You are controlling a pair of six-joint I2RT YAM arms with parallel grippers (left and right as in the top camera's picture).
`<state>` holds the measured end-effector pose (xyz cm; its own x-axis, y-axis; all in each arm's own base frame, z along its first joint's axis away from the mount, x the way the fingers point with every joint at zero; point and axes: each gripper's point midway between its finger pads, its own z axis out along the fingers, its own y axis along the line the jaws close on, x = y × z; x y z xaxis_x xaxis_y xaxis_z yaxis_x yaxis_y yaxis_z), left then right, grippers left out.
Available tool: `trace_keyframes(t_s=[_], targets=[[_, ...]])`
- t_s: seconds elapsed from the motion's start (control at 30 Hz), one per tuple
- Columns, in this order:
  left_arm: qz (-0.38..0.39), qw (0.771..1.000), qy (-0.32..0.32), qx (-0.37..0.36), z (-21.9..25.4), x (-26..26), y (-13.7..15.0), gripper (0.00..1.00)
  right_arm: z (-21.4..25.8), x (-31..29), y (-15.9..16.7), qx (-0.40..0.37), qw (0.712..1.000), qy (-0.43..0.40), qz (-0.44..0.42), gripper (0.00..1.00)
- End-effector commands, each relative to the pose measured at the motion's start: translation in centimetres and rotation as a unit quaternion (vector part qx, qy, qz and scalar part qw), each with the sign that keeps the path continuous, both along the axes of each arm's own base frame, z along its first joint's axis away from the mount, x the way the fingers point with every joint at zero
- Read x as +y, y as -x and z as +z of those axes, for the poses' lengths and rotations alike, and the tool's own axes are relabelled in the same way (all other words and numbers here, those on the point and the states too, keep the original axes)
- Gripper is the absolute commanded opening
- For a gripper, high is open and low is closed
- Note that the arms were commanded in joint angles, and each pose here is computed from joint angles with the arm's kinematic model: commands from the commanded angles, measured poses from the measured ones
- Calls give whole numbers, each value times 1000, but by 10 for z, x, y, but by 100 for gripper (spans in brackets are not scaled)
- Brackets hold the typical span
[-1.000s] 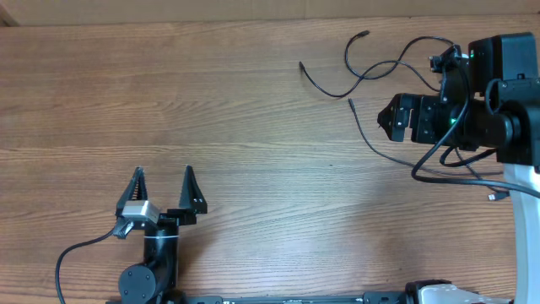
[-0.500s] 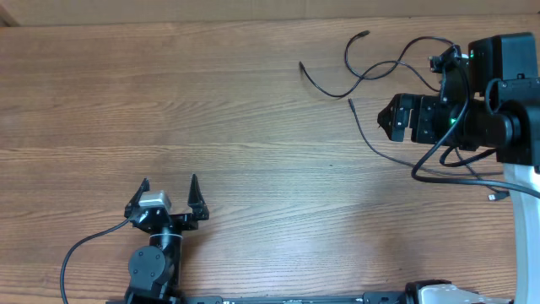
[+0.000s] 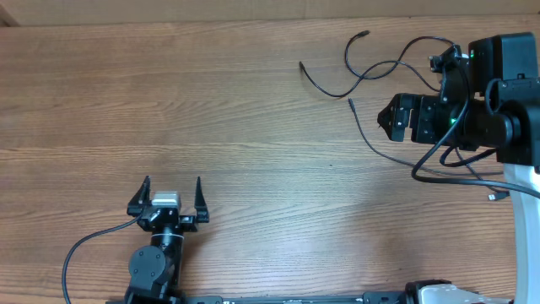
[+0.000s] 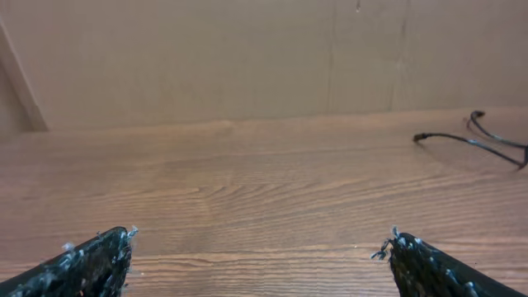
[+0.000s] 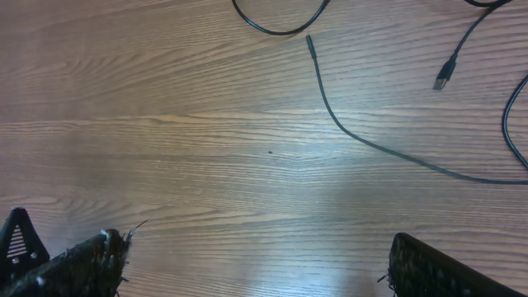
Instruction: Untangle cables
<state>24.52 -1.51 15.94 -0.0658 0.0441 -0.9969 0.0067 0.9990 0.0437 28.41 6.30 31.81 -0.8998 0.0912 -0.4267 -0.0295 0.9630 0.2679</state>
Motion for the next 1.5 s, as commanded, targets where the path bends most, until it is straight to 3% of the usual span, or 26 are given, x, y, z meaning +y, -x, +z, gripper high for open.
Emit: trace_keyframes(t_s=[0.0, 0.1, 0.33, 0.53, 0.67, 0.77, 0.87, 1.0, 1.2, 1.33, 1.47], targets=[[-11, 999, -33, 0, -1, -2, 0, 100, 3, 0, 1, -5, 1000, 2, -1, 100], [-9, 1000, -14, 0, -1, -2, 0, 100, 3, 0, 1, -5, 1000, 2, -1, 100], [5, 993, 119, 0, 0, 0, 0, 100, 3, 0, 1, -5, 1000, 2, -1, 100], [43, 975, 218, -11, 2, 11, 0, 100, 3, 0, 1, -5, 1000, 2, -1, 100], [67, 949, 303, -53, 18, 23, 1, 100, 3, 0, 1, -5, 1000, 2, -1, 100], [56, 943, 316, -91, 37, 24, 2, 100, 3, 0, 1, -5, 1000, 2, -1, 100], [59, 942, 317, -95, 38, 25, 2, 100, 3, 0, 1, -5, 1000, 2, -1, 100], [88, 950, 298, -26, 2, 27, 1, 100, 3, 0, 1, -5, 1000, 2, -1, 100], [-1, 992, 123, 2, -1, -1, 0, 100, 3, 0, 1, -5, 1000, 2, -1, 100], [-36, 998, 58, 7, -3, -11, 1, 100, 3, 0, 1, -5, 1000, 2, -1, 100], [-37, 999, 32, 6, -3, -11, 1, 100, 3, 0, 1, -5, 1000, 2, -1, 100]])
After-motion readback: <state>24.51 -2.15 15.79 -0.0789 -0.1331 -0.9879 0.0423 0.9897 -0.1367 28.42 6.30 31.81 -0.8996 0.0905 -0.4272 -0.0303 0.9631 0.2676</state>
